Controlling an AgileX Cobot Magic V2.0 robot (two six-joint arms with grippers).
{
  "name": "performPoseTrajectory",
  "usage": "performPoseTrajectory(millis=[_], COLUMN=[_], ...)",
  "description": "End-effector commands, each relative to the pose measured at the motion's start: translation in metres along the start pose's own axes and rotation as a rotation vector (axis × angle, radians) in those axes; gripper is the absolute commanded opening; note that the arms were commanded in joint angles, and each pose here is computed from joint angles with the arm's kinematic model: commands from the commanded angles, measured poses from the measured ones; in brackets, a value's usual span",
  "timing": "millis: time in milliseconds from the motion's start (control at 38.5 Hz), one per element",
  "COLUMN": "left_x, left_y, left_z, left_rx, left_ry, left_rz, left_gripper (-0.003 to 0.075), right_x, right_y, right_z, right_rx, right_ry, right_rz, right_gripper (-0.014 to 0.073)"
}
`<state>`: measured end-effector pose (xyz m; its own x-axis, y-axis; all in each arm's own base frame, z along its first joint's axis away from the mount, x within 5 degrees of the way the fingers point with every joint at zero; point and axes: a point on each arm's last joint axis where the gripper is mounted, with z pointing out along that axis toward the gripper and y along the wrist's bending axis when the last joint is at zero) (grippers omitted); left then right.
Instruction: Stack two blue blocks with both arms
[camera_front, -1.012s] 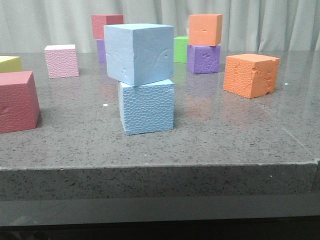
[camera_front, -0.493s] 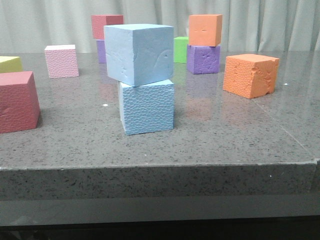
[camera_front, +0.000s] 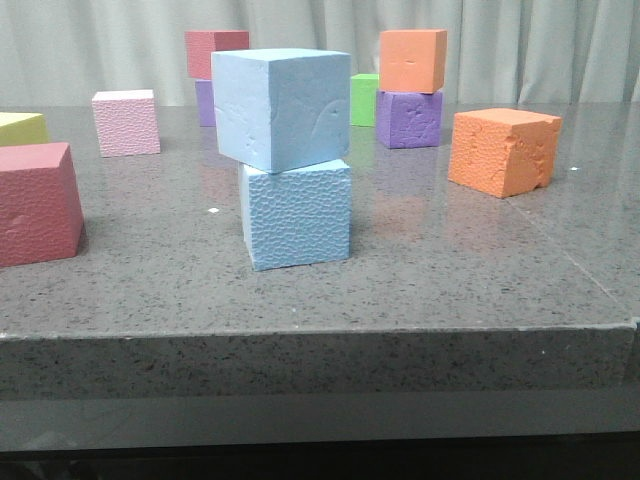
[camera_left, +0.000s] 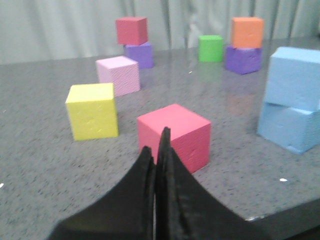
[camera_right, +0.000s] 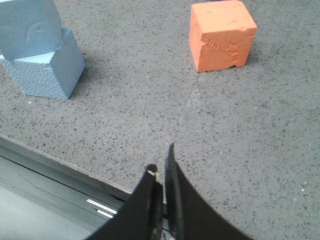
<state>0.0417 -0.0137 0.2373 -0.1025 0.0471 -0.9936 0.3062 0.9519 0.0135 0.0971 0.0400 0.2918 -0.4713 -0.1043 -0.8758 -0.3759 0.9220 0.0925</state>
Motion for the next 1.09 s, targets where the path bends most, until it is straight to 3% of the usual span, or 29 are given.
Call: performPoseTrajectory(millis=[0,130,311,1064], left_x=[-0.006,0.008,0.026,0.034], left_y=[0.004,0.011,0.016,0.017], left_z=[-0.001,0.005,0.01,0.012], left_rx=[-0.089,-0.226,-0.312,-0.323], left_ry=[-0.113,-0.136,-0.122,-0.11], left_rz=[-0.033,-0.056,-0.062,-0.065], left_gripper=[-0.002,-0.002,-0.002,-0.002], right_x=[-0.013,-0.013,-0.013,-0.013], right_y=[-0.001,-0.001,-0.001,-0.001], right_z=[-0.005,-0.005,-0.005,-0.005], right_rx=[0.018,0.018,0.018,0.018], right_ry=[-0.087,-0.087,-0.087,-0.087], right_rz=[-0.009,-0.009,-0.009,-0.009], right_gripper=[0.0035,0.0035,0.0035,0.0035])
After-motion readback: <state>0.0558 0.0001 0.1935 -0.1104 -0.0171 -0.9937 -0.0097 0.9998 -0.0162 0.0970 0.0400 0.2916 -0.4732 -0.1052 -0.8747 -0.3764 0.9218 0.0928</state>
